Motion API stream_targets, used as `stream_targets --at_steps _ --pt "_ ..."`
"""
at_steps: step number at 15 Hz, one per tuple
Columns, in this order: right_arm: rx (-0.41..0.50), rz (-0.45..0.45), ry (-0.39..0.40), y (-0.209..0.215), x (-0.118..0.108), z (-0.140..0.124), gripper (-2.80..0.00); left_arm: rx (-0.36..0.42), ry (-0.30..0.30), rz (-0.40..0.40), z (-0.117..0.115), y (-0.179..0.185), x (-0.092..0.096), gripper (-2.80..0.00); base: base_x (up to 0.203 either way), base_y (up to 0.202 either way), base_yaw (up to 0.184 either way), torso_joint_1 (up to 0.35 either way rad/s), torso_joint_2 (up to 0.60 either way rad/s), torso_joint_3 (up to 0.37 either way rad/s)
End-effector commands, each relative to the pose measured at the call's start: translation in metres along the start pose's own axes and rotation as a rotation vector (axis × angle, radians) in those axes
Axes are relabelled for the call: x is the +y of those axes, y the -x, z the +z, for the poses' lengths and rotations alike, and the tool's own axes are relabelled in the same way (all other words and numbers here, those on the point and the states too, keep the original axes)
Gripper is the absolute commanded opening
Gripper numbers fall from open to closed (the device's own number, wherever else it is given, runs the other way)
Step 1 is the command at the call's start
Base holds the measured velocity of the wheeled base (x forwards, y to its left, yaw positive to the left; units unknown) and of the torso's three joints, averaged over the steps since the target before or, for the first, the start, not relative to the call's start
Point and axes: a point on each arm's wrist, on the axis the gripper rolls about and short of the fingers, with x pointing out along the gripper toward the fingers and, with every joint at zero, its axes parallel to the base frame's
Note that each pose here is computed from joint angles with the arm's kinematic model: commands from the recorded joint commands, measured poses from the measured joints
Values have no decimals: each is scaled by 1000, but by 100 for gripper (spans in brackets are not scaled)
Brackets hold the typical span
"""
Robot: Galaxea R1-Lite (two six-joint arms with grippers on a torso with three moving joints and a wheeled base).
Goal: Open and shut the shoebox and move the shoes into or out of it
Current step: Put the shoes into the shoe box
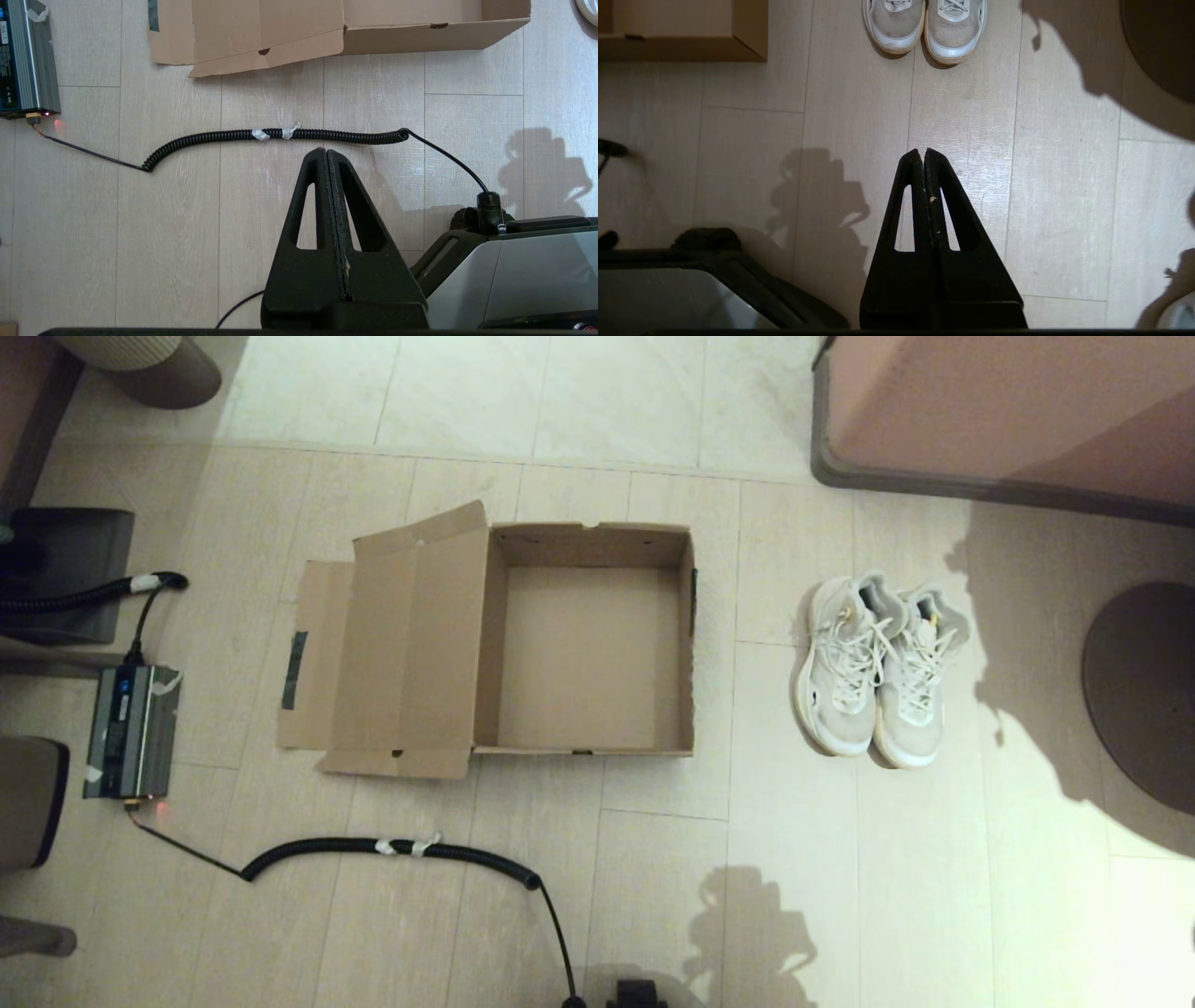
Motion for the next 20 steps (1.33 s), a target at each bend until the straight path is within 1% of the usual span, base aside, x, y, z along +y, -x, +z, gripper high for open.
stream_targets --at_steps 1,2,3,4,5,6,7,8,9,10,11,13,14,15,17,18,20 --pt "-8 6 25 1 0 8 -280 9 0 0 -2 -1 0 -280 0 0 0 0 0 0" --pt "0 14 18 0 1 20 -280 9 0 0 -2 -1 0 -280 0 0 0 0 0 0" --pt "26 25 -5 -4 1 36 -280 9 -2 0 -2 -1 0 -280 0 0 0 0 0 0" --pt "79 41 -44 -14 2 57 -280 9 0 1 -2 -1 0 -280 0 0 0 0 0 0" --pt "167 60 -94 -33 3 77 -280 9 0 0 -2 -1 0 -280 0 0 0 0 0 0" --pt "260 69 -143 -56 5 90 0 9 0 0 -2 -1 0 -280 0 0 0 0 0 0" --pt "364 71 -197 -87 6 101 0 9 0 0 -2 -1 0 -280 0 0 0 0 0 0" --pt "456 64 -240 -124 8 106 0 9 0 1 -2 -1 0 -280 0 0 0 0 0 0" --pt "509 52 -270 -158 9 106 0 9 0 0 -2 -1 0 -280 0 0 0 0 0 0" --pt "537 32 -291 -196 9 102 0 9 0 0 -2 -1 0 -280 0 0 0 0 0 0" --pt "536 7 -304 -235 10 95 0 9 0 1 -2 -1 0 -280 0 0 0 0 0 0" --pt "472 -32 -305 -306 8 79 0 9 0 0 -2 -1 0 -280 0 0 0 0 0 0" --pt "416 -42 -296 -339 5 72 0 9 0 1 -2 -1 0 -280 0 0 0 0 0 0" --pt "336 -43 -289 -367 2 70 0 9 0 0 -2 -1 0 -280 0 0 0 0 0 0" --pt "161 -33 -265 -410 -3 68 0 9 0 1 -2 -1 0 -280 0 0 0 0 0 0" --pt "95 -31 -243 -426 -6 67 0 9 0 1 -2 -1 0 -280 0 0 0 0 0 0" --pt "0 -28 -211 -446 -12 74 0 9 0 0 -2 -1 0 -280 0 0 0 0 0 0"
